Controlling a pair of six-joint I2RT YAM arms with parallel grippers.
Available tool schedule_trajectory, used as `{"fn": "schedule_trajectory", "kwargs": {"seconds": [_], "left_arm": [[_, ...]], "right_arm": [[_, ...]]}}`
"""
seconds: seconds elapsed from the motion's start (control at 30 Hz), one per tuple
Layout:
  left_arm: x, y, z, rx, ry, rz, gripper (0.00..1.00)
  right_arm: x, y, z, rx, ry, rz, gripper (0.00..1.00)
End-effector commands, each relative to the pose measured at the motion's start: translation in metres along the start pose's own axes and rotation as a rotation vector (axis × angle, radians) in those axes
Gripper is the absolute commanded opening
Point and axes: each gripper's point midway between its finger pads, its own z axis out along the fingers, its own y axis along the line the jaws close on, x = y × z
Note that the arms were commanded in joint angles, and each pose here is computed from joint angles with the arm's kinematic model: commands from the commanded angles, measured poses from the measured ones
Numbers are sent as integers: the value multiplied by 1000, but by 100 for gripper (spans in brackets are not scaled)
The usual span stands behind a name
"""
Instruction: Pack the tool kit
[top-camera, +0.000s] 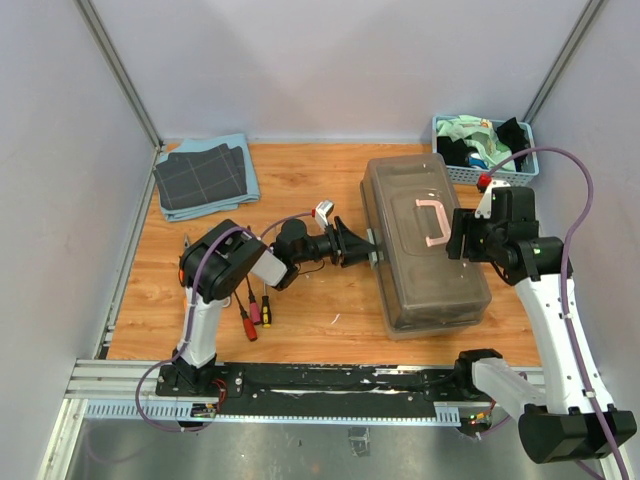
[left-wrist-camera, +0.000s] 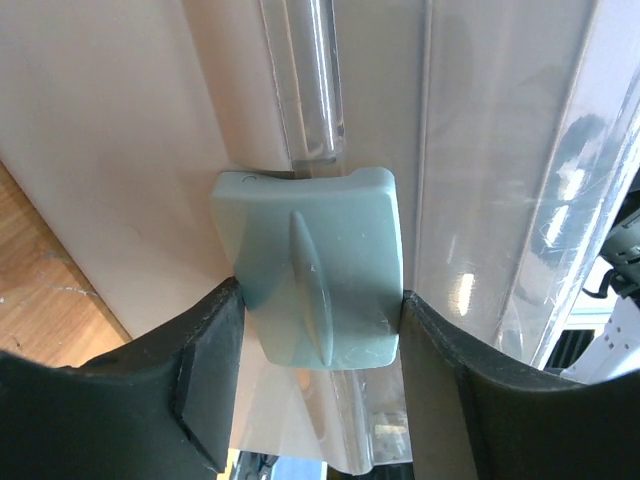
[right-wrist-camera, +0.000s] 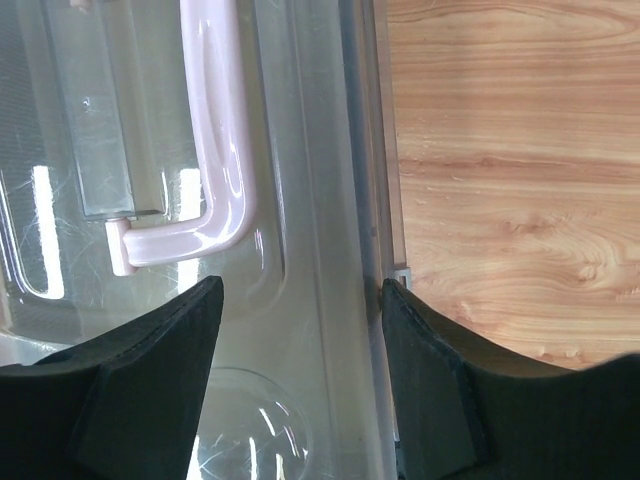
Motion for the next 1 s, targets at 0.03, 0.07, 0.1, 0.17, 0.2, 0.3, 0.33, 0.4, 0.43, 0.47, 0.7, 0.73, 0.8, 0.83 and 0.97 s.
{"fn": "schedule_trajectory", "kwargs": {"seconds": [0.03, 0.07, 0.1, 0.17, 0.2, 0.3, 0.33, 0.4, 0.43, 0.47, 0.7, 0.73, 0.8, 0.83, 0.97], "left_arm": [[0, -48, 13, 126, 5, 150, 11], [0, -48, 13, 123, 6, 152, 5], [1, -48, 12, 120, 8, 157, 1], [2, -49, 12, 109, 15, 165, 0], [1, -51, 12, 104, 19, 174, 0], [0, -47, 11, 49, 28, 188, 0], [-1, -43, 11, 17, 32, 188, 0], [-2, -34, 9, -51, 35, 189, 0], [-2, -29, 7, -88, 39, 182, 0], [-2, -25, 6, -117, 43, 184, 0], [-3, 3, -7, -369, 73, 168, 0], [-3, 5, -8, -394, 78, 167, 0], [-5, 7, -11, -438, 76, 164, 0], [-6, 5, -12, -442, 76, 159, 0], [-8, -14, -17, -367, 60, 122, 0]], "right_arm": [[66, 18, 3, -121, 288, -31, 63], [65, 18, 3, -121, 287, -30, 62], [65, 19, 4, -123, 286, -31, 62], [64, 19, 5, -126, 284, -29, 62], [64, 20, 5, -128, 282, -29, 62], [63, 20, 5, -128, 278, -27, 62], [63, 20, 5, -128, 278, -26, 62], [63, 20, 6, -129, 275, -27, 62], [63, 20, 6, -127, 273, -26, 62], [63, 20, 7, -127, 273, -25, 62], [60, 20, 10, -125, 264, -17, 62], [60, 20, 10, -123, 267, -18, 62], [58, 19, 11, -119, 262, -19, 62], [57, 19, 11, -118, 259, -20, 62], [58, 18, 10, -112, 258, -21, 62]]}}
